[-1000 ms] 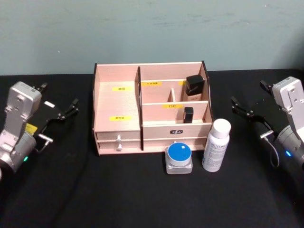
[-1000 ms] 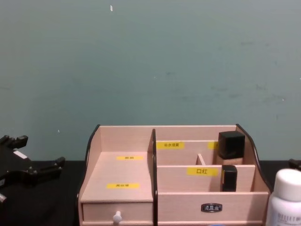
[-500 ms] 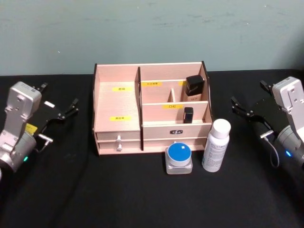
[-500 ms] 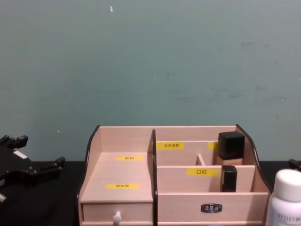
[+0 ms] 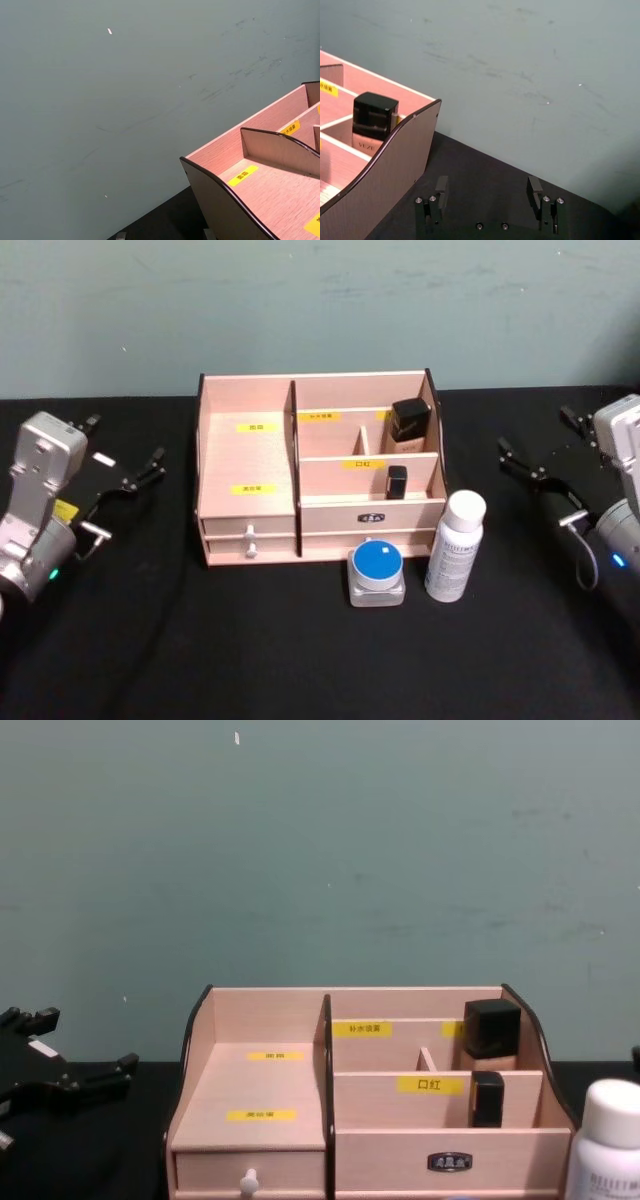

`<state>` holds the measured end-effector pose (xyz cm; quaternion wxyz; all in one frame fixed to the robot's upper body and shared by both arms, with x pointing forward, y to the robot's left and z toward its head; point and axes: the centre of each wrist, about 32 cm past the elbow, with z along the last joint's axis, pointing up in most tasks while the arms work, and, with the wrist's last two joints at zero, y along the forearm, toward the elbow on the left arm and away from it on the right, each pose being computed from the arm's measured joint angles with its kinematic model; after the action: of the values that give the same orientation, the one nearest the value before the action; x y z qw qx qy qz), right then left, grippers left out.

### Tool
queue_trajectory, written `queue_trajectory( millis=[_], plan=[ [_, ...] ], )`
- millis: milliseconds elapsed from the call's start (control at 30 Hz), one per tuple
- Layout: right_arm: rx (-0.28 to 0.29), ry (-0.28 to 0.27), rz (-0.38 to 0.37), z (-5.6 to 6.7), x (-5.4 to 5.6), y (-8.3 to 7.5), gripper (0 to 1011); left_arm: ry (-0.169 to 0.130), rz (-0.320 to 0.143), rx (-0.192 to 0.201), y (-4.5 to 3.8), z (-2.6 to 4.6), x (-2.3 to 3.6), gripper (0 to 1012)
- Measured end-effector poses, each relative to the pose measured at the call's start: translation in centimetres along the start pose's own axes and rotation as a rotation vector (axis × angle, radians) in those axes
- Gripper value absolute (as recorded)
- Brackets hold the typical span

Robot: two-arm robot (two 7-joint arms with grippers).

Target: Pick up the facial cleanser and watermelon frost from the table and place them into the tiered storage box.

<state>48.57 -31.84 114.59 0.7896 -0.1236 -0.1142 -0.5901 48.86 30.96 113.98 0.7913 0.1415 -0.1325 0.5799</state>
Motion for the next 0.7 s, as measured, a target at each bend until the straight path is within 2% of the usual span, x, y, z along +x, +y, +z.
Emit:
queue_trajectory(
  millis=[67, 233, 467, 700],
  plan=[
    [0.003, 0.002, 0.002, 0.1, 0.1, -0.2, 1003, 0.0, 0.0, 0.0, 0.0, 0.0, 0.0, 1001],
    [0.045, 0.015, 0.035, 1.7, 0.9, -2.1, 1002, 0.0, 0.0, 0.0, 0.0, 0.0, 0.0, 1001],
    [0.081, 0.027, 0.078, 3.1, 0.9, -4.2, 1003, 0.0, 0.0, 0.0, 0.0, 0.0, 0.0, 1001],
    [0.102, 0.029, 0.104, 4.5, 0.7, -7.0, 1002, 0.0, 0.0, 0.0, 0.0, 0.0, 0.0, 1001]
  ],
)
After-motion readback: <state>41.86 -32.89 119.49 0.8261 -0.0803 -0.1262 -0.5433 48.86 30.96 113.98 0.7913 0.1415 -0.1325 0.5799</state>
